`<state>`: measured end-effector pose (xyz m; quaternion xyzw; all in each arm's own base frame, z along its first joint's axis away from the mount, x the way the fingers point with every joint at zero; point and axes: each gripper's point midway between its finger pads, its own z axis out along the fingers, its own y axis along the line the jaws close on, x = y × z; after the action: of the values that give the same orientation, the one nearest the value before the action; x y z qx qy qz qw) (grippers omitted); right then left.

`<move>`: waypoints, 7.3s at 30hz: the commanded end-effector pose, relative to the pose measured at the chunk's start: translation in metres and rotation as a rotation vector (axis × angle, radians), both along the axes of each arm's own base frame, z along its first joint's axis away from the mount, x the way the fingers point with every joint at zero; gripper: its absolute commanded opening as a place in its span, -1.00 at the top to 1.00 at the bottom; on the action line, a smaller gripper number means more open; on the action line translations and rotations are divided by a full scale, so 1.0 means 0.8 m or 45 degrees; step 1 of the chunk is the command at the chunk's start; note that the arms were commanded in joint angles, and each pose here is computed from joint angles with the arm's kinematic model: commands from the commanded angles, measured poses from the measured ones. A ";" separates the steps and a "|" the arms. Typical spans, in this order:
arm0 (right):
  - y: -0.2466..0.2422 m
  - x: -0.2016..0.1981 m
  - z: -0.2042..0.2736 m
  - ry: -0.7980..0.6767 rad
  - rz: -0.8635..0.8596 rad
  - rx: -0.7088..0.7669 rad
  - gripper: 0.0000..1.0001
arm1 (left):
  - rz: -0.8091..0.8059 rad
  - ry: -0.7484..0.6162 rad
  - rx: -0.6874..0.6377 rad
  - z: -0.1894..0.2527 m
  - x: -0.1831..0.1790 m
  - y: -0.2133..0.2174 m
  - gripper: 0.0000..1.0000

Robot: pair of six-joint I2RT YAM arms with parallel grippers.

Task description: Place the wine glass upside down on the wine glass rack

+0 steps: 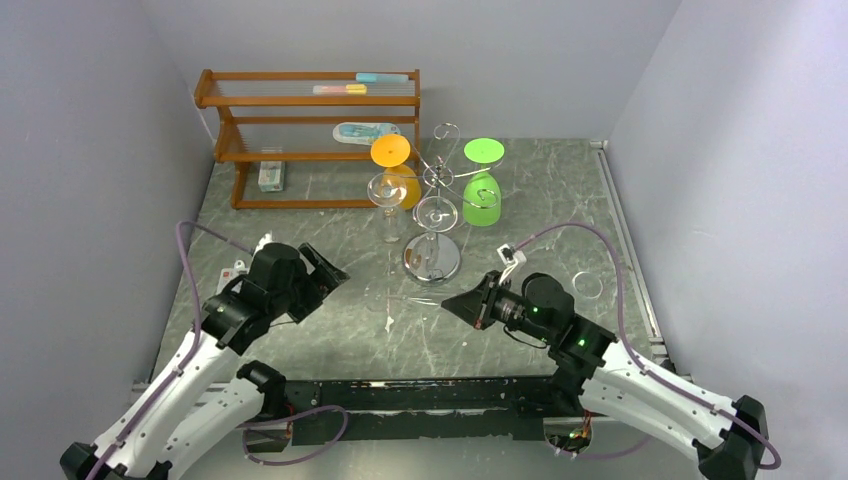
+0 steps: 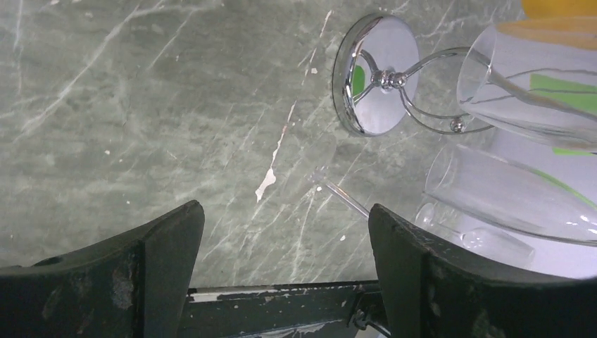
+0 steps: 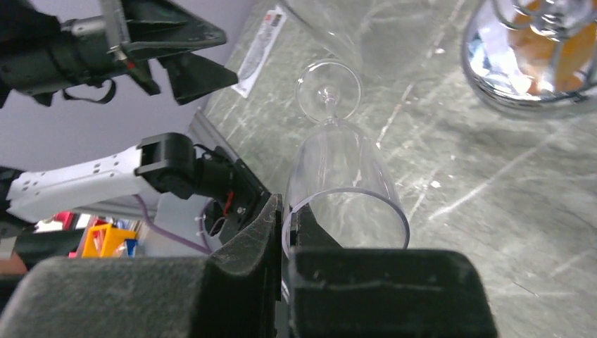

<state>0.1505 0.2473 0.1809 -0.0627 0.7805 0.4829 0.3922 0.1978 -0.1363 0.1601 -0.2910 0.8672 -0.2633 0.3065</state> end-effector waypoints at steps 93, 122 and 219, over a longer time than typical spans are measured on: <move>0.146 -0.104 0.322 -0.517 0.154 0.221 -0.74 | -0.802 -1.803 0.381 0.330 -0.032 -0.043 0.90; 0.215 0.019 0.380 0.017 0.135 0.403 0.13 | -0.845 -1.958 0.457 0.338 -0.025 -0.055 0.90; 0.025 0.305 0.313 0.108 -0.692 0.296 1.00 | -0.146 -1.114 0.479 0.244 0.012 0.069 -0.64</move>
<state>0.4007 0.2911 0.4159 0.1943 0.7376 0.4651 0.4494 0.2085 -0.0858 0.3605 -0.0351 0.6985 -0.2245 0.6785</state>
